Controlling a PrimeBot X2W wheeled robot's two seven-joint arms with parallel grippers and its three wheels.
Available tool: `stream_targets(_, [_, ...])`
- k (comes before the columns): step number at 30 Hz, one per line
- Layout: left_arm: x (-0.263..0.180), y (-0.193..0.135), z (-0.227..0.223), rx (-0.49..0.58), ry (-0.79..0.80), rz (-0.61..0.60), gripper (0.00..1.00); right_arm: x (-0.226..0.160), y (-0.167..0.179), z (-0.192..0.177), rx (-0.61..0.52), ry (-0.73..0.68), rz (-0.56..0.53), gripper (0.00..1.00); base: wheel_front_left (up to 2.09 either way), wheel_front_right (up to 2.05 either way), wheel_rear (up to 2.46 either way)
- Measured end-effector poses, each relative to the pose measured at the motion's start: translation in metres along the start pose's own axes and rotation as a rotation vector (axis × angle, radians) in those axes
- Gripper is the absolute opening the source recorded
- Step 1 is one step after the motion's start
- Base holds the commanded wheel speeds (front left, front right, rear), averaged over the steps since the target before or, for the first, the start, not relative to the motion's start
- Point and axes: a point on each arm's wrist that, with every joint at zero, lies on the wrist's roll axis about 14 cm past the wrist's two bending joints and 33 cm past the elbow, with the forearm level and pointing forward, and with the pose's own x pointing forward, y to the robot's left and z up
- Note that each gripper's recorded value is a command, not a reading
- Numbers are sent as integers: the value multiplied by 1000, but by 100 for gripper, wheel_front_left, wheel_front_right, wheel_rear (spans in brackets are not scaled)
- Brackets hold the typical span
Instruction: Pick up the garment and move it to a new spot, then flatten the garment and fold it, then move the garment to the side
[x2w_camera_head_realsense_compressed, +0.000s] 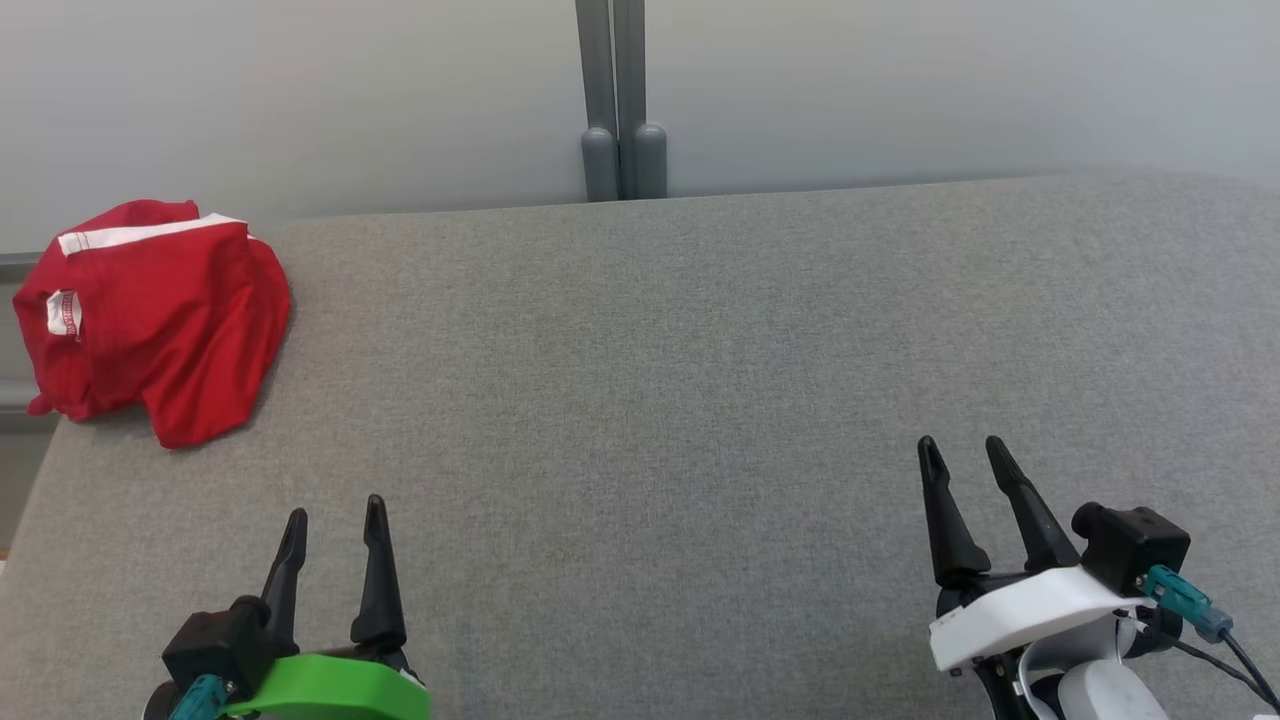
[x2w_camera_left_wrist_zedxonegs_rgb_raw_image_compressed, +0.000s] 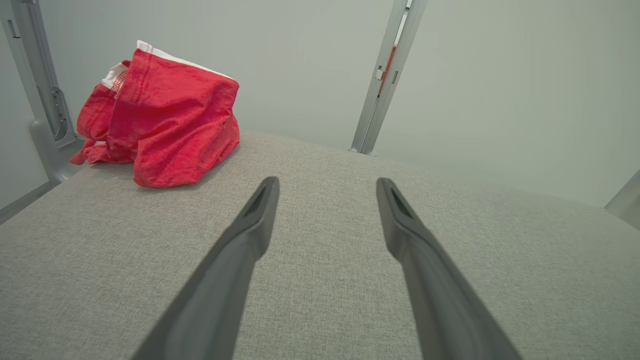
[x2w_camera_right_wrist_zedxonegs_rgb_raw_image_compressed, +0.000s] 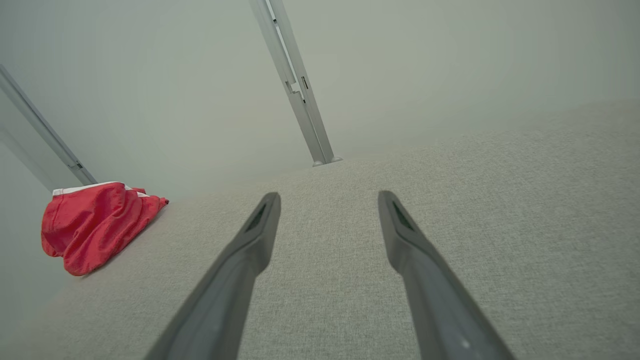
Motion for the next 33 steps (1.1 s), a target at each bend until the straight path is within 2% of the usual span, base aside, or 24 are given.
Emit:
stream_targets(23, [-4,-6,-2,130,-17,-26,100,0,13,0,-169,-15,64,100,0,0,0])
stream_targets(33, [-5,-9,-3,172,-22,-37,100,0,15,-1,-210,-19,76,100,0,0,0])
